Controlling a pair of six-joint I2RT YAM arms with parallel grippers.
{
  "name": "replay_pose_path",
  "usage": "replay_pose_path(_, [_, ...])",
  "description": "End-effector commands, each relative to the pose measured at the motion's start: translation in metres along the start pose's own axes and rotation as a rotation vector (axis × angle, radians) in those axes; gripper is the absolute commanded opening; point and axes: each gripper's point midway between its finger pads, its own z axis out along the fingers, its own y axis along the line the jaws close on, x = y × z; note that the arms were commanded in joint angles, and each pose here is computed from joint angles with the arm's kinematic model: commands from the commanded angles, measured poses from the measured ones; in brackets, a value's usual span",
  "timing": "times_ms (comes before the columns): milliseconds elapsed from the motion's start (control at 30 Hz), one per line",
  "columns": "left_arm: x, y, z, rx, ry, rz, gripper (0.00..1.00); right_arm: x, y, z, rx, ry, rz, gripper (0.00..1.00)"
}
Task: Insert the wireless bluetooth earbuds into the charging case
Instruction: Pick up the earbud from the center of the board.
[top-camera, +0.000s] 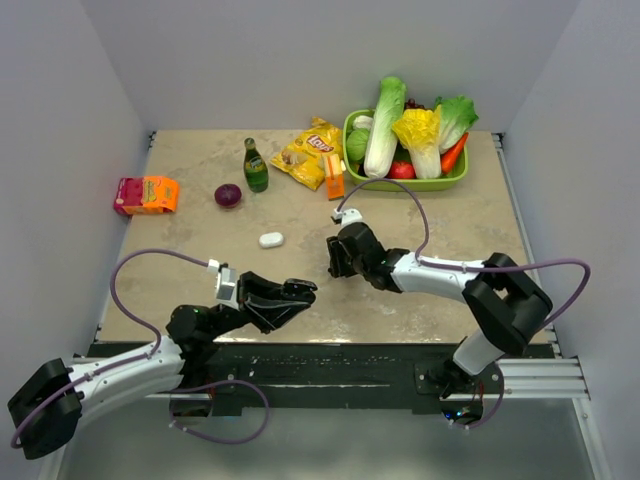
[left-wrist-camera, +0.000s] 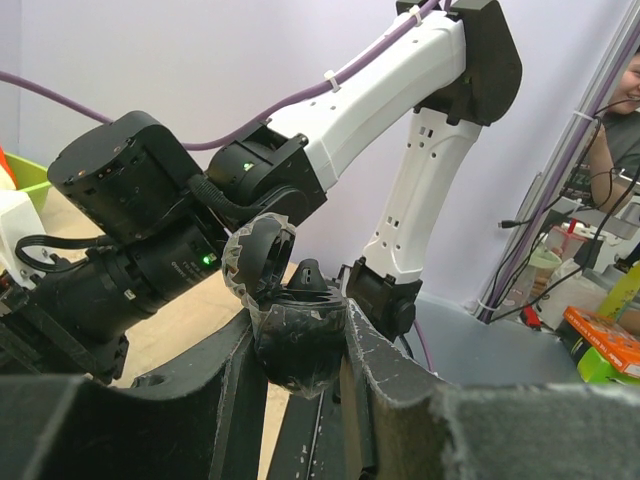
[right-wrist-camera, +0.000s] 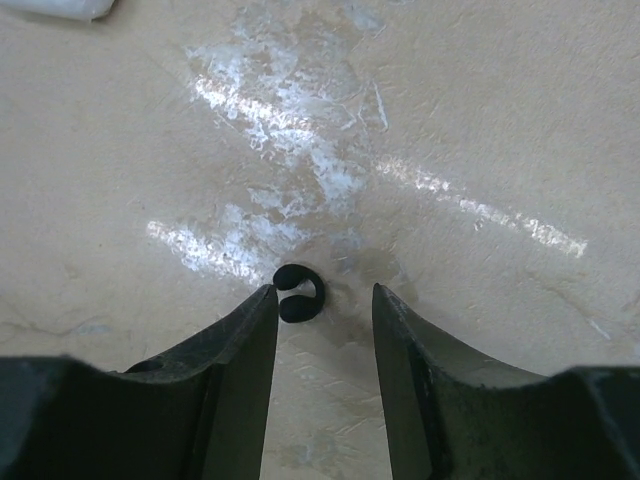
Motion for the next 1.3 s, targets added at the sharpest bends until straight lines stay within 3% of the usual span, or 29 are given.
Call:
replay_pose_path(0, [0.046,0.008,-0.035,-0.032,0.08,-0.041,0.0,0.002,0.009,0.0,-0.049,-0.002,-0.018,0.46])
replay_pose_path(633, [0.047,0.008,-0.036,-0.032,0.083,-0.044,0.0,0.021,0.005,0.011,-0.04,0.046,-0.032,0.46])
replay_pose_path(1267, [0.048,0.007,-0.037,-0.029,0.08,-0.047,0.0,0.004,-0.001,0.006,-0.013,-0.013,0.015,0.5])
